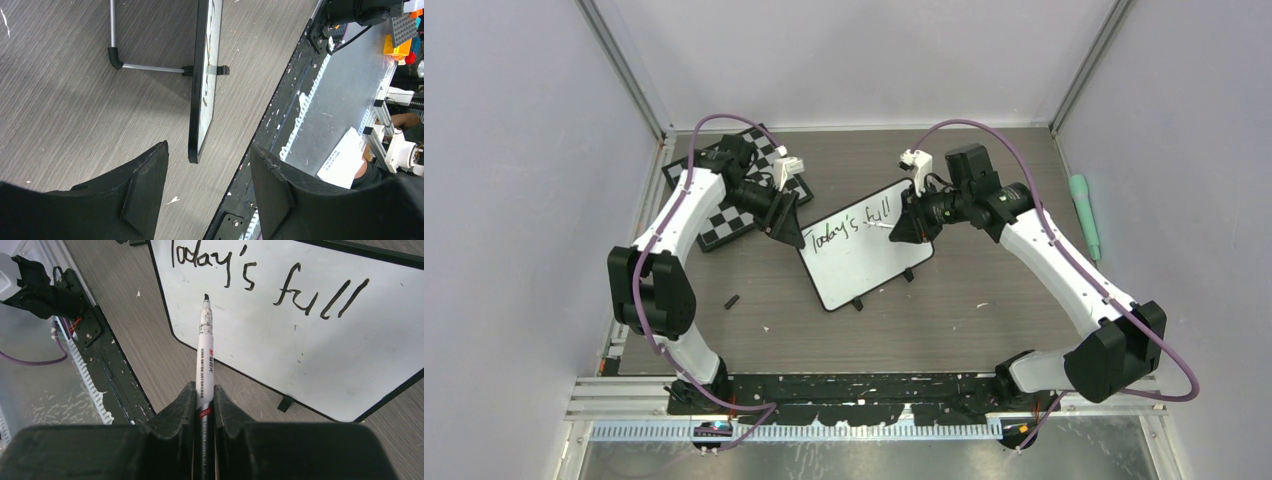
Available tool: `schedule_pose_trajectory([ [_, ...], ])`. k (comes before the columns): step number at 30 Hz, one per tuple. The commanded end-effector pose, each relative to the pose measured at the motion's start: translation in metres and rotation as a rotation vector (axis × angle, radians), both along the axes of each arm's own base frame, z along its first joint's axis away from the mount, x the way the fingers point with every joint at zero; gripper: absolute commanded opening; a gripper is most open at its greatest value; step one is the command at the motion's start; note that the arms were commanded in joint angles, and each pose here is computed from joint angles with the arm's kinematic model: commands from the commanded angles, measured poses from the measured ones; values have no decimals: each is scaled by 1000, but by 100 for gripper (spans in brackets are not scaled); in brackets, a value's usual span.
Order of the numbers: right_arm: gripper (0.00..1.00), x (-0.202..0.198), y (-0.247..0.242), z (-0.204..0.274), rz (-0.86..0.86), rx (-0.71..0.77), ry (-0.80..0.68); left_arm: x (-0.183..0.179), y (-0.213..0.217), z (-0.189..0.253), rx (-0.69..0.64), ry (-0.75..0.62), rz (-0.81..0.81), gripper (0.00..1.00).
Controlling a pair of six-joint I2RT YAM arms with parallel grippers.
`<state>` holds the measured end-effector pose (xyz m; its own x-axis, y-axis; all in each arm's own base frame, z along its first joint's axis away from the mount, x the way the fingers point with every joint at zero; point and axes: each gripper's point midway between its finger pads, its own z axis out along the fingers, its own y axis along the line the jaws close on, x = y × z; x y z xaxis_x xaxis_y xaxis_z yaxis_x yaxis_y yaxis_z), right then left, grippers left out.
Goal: Write a sentence on the whiteboard
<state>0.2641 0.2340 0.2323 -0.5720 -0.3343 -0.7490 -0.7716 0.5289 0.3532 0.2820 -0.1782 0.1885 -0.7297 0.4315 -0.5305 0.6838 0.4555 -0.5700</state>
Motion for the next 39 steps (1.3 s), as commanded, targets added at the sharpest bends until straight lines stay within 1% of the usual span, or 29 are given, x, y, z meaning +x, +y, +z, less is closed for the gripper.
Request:
schedule_pose_trajectory([
  [1, 0, 1, 12, 12, 39, 60, -34, -3, -1, 11, -20, -27, -1, 63],
  [6, 0, -7, 27, 6, 69, 35, -29, -4, 0, 9, -12, -16, -2, 63],
  [13, 0, -27, 53, -22, 115, -117, -135, -2, 0, 6, -7, 4, -3, 62],
  [19, 0, -35, 67, -35, 138, -173, -204, 1, -2, 0, -12, 30, -7, 57],
  [23, 0, -41, 69, -54, 166, -253, -220, 3, -3, -1, -15, 41, -9, 55],
  [29, 0, -32, 64, -75, 125, -333, -227, 3, -3, -2, -18, 45, -9, 51],
  [33, 0, -33, 64, -79, 124, -341, -218, 3, -3, -3, -20, 44, -13, 48],
  [39, 0, -35, 60, -81, 121, -349, -220, 3, -4, -3, -22, 47, -13, 40],
])
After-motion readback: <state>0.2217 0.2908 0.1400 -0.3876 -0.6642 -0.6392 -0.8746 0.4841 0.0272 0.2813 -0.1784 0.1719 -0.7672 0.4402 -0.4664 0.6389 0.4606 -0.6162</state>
